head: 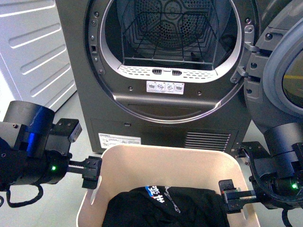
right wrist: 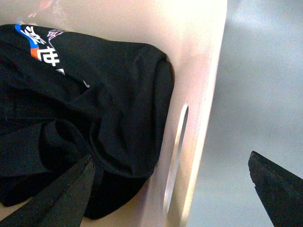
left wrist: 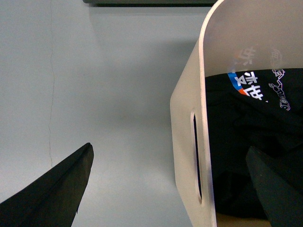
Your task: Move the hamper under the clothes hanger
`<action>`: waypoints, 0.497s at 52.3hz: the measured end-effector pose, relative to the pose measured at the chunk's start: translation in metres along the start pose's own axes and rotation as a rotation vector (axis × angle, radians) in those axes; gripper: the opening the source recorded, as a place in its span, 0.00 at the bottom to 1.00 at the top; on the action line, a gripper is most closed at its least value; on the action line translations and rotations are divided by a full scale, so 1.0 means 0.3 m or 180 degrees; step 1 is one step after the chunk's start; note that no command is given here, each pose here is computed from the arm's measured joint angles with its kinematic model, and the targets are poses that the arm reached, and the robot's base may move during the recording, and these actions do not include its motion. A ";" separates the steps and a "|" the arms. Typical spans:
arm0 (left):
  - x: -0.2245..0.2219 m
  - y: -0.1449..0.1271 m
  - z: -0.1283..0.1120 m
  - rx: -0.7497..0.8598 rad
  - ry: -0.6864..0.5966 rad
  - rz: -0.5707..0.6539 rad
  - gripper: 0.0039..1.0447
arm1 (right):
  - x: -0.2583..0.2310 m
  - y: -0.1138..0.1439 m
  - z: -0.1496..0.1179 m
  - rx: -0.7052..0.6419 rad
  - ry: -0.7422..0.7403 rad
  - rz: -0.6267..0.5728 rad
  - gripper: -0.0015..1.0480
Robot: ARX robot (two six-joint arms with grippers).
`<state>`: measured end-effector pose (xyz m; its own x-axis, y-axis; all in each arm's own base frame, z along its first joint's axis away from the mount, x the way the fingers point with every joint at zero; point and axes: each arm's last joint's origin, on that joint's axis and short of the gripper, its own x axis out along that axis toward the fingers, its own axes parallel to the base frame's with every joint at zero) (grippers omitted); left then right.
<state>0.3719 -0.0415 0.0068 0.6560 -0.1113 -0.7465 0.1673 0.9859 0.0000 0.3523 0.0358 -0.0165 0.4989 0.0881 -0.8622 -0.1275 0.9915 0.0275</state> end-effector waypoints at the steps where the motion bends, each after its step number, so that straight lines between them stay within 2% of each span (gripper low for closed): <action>1: 0.004 -0.005 0.001 0.0007 0.0001 -0.0009 0.94 | 0.002 -0.004 -0.001 0.0012 0.0001 -0.0005 0.92; 14: 0.056 -0.048 -0.035 0.0061 0.0126 -0.0078 0.94 | 0.018 -0.031 -0.011 0.0127 -0.0017 -0.0006 0.92; 26: 0.088 -0.049 -0.054 0.0046 0.0186 -0.0047 0.94 | 0.032 -0.037 -0.022 0.0162 -0.0022 -0.0003 0.92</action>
<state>0.3749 -0.0570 -0.0236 0.6094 -0.1179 -0.7841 0.1875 0.9823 -0.0019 0.3529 0.0251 -0.0283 0.5049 0.0877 -0.8587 -0.0833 0.9951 0.0527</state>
